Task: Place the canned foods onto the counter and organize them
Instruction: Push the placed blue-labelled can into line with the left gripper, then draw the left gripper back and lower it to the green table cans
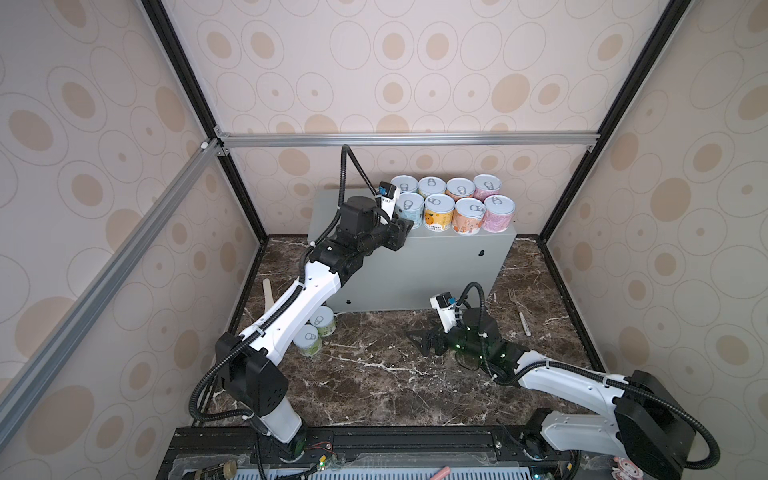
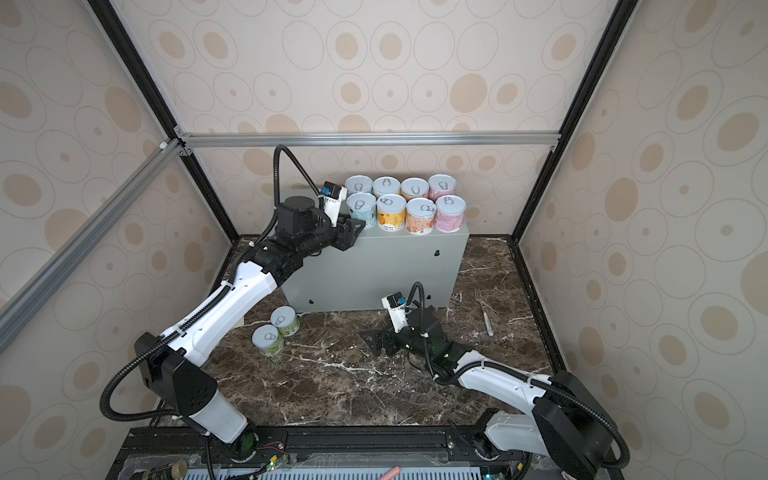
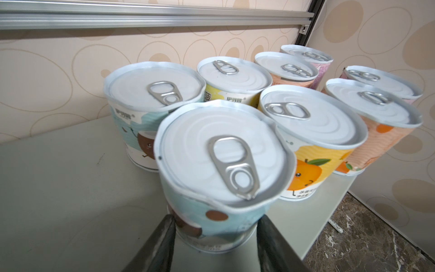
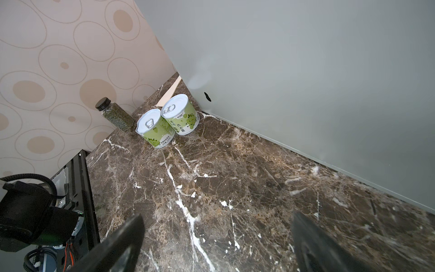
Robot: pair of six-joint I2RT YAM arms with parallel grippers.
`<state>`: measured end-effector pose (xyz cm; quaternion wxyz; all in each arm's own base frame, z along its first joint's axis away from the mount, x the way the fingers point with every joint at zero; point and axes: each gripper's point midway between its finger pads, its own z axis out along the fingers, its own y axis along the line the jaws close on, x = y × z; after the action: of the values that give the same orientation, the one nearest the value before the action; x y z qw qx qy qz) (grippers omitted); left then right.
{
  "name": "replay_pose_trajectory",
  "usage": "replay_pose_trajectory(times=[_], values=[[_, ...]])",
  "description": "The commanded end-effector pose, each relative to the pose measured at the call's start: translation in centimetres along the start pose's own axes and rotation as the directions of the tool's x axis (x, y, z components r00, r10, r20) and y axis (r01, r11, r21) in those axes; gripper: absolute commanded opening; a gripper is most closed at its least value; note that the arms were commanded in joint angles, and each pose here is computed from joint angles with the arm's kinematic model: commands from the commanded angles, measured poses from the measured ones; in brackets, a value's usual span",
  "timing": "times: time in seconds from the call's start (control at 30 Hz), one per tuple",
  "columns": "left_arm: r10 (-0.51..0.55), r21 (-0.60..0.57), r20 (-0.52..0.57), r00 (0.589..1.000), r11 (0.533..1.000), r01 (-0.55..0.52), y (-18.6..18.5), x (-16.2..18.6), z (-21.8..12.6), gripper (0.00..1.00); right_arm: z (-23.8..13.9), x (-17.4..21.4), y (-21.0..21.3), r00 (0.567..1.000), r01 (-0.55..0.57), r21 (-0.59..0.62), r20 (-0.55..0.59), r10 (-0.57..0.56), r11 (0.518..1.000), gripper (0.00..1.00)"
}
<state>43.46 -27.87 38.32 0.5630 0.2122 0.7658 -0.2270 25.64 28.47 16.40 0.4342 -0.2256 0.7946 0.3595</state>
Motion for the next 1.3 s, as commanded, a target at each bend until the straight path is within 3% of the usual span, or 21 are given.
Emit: replay_pose_trajectory(times=[0.0,0.17,0.43,0.83,1.07,1.27], values=[[0.042,0.017,0.035,0.998,0.999,-0.043,-1.1,-1.7,-0.2,0.55,0.1,-0.3,0.3,1.000,0.004,-0.010,0.011,-0.004,1.000,0.99],[0.043,0.006,0.040,0.998,0.999,-0.043,-1.0,-2.2,-0.7,0.58,-0.2,-0.6,0.4,1.000,0.007,-0.010,0.020,-0.007,1.000,0.99],[0.037,-0.050,0.051,0.998,0.998,-0.034,-0.3,-2.6,-2.6,0.77,-1.0,-1.4,1.1,0.999,0.031,-0.025,0.020,-0.030,0.999,0.99],[0.011,-0.093,0.119,0.993,0.996,0.000,-0.1,-3.3,-8.3,0.95,-2.9,-3.0,2.3,0.998,0.068,0.008,-0.003,-0.068,0.998,0.99],[-0.019,-0.149,0.141,0.990,0.988,0.040,0.8,-1.4,-12.6,0.99,-3.8,-3.5,4.4,0.994,0.104,0.011,-0.022,-0.104,0.994,0.99],[-0.070,-0.260,0.109,0.992,0.961,0.096,2.7,2.3,-15.7,0.99,-3.4,-3.3,6.6,0.988,0.145,-0.007,-0.049,-0.146,0.989,0.99]])
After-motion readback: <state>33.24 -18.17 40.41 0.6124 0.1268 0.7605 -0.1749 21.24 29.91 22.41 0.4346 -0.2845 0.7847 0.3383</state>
